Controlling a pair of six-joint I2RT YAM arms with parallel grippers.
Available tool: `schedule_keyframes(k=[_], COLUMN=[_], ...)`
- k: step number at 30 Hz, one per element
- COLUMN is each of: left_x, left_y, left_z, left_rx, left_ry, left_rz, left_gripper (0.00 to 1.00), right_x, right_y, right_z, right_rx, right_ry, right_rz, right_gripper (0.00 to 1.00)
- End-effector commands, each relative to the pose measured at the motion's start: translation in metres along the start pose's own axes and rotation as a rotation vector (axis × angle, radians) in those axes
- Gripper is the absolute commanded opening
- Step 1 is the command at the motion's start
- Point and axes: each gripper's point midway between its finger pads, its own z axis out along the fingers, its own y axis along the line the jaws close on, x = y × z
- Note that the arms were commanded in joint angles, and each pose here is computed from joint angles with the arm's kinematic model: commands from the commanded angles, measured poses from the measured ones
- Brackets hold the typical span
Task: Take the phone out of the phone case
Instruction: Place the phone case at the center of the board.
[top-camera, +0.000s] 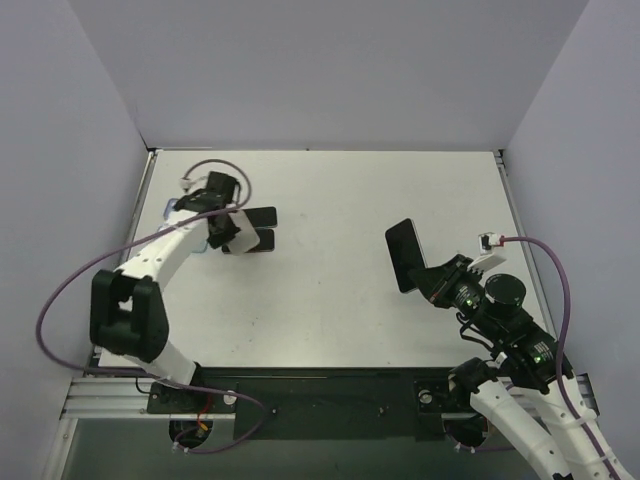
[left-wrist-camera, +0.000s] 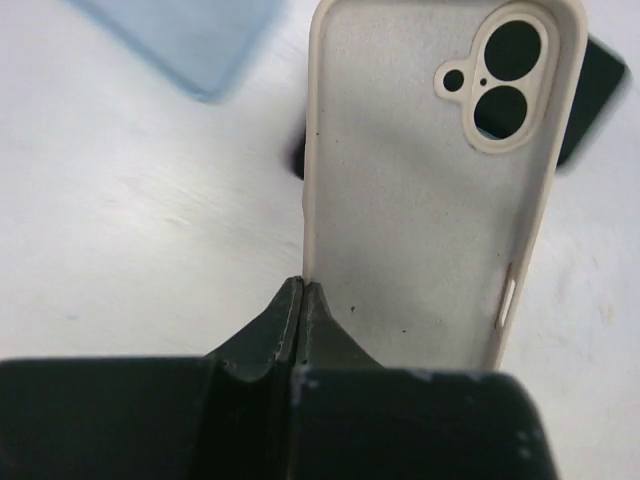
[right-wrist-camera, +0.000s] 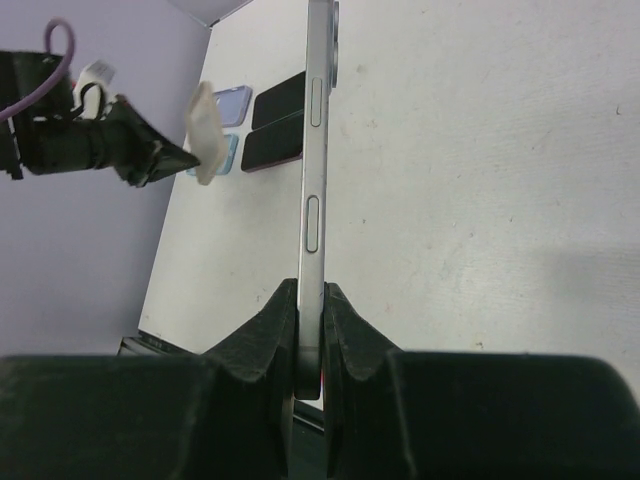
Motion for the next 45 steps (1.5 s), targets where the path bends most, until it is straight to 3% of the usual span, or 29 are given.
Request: schedule_keyframes(k=[1,3,7,12,22,33,38,45], left_x=[-0.037,-0.044,-0.034,-0.018,0.001,0.012,0.015,0.005], left_y=[0.095,0.142,0.211,0.223,0.196,0.178,0.170,0.163], left_z=[-0.006,-0.006,0.009,0.037,0.085,0.099,0.098,0.087], left_rx=[-0.033,-0.094,-0.180,-0.179,-0.238,-0.269,-0.231,-0.163], left_ry=[-0.124,-0.187,-0.129,-0.032,0.047,0.076,0.107,0.097], left_rz=[-0.439,-0.535,-0.804,-1.030,-1.065,-1.062,-1.076,-1.099], left_gripper=[0.00,0.00,0.00,0.00,0.00,0.00,0.09,0.45], right_x=[-0.019,-0.019,-0.016,-0.012,-0.009,0.000,0.000,0.002], right_y=[0.019,0.021,0.022,0.020,0.020,0.024,0.023,0.023], right_z=[0.002,0.004,0.007,0.011,0.015,0.028,0.027,0.029], right_rx=[-0.081,-0.090,-0.102,-0.103,-0.109,-0.142,-0.139,-0.141], right_ry=[-0.068,-0.064,-0.051,-0.043,-0.038,0.003,-0.002,0.006], right_rz=[-0.017,-0.011,-0.002,0.012,0.036,0.069,0.068,0.065], right_gripper=[0.00,0.00,0.00,0.00,0.00,0.00,0.00,0.00])
